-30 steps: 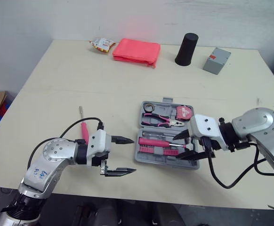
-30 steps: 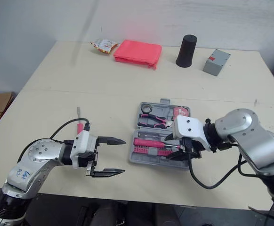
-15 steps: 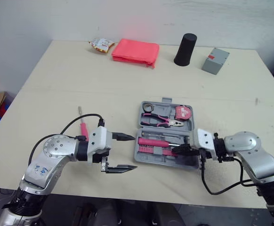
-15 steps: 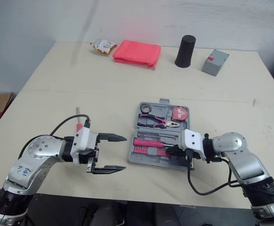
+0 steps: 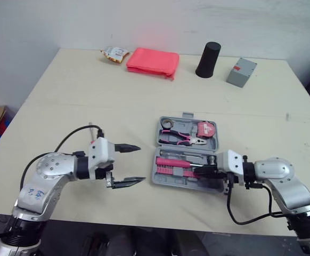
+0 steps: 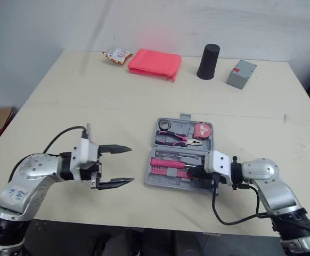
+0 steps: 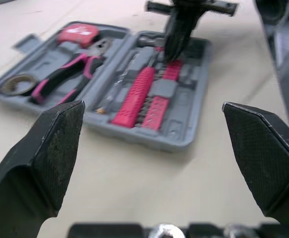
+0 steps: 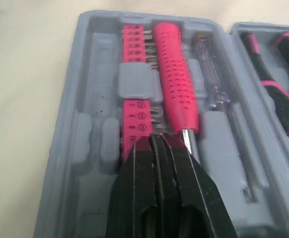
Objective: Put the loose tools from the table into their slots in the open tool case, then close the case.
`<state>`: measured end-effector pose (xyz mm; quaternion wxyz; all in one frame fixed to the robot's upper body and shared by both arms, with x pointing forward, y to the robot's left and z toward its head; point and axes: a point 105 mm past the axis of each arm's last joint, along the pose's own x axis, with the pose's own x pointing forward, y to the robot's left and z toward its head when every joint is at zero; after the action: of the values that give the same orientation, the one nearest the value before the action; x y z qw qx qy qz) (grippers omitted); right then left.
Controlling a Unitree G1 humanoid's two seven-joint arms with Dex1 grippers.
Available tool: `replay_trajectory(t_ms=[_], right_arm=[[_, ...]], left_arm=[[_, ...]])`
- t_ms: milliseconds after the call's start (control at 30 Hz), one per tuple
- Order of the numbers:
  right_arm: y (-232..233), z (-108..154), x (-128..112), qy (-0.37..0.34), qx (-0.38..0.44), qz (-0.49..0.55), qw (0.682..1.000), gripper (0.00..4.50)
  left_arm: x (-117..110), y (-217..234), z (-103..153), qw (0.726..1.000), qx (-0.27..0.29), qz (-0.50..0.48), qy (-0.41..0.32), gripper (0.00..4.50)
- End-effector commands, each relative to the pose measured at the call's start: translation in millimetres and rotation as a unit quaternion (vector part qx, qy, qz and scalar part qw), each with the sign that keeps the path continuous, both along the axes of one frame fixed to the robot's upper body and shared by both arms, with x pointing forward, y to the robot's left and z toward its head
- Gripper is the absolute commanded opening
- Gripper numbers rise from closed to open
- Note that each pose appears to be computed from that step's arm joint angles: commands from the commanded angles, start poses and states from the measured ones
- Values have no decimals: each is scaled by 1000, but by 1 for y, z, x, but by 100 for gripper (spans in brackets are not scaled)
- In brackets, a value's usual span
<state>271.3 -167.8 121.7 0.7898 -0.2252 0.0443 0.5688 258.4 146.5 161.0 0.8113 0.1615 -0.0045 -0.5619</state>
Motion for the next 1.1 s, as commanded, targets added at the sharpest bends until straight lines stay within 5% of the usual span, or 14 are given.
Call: replay_trajectory(t_ms=[33, 100, 300, 333, 533, 733, 1100], right_arm=[[-34, 54, -14, -39, 71, -34, 996, 64], [-60, 62, -18, -77, 39, -78, 993, 126], [-174, 75, -34, -129, -64, -252, 957, 429], [-186, 77, -41, -126, -66, -262, 955, 444], [-261, 85, -64, -135, -82, -381, 911, 444], [-271, 68, -66, -141, -138, -378, 904, 444], [-115, 74, -29, -148, 135, -137, 970, 444]], left_arm=[[10, 62, 13, 992, -9, 128, -22, 450], [10, 102, 11, 978, -10, 208, -23, 450], [-19, 221, -5, 898, -23, 439, -19, 450], [-26, 238, -7, 885, -14, 465, -17, 450], [-59, 303, -17, 821, 17, 571, -17, 450], [-48, 286, -20, 835, 16, 549, -27, 450], [-1, 168, -9, 868, -53, 492, 29, 450]])
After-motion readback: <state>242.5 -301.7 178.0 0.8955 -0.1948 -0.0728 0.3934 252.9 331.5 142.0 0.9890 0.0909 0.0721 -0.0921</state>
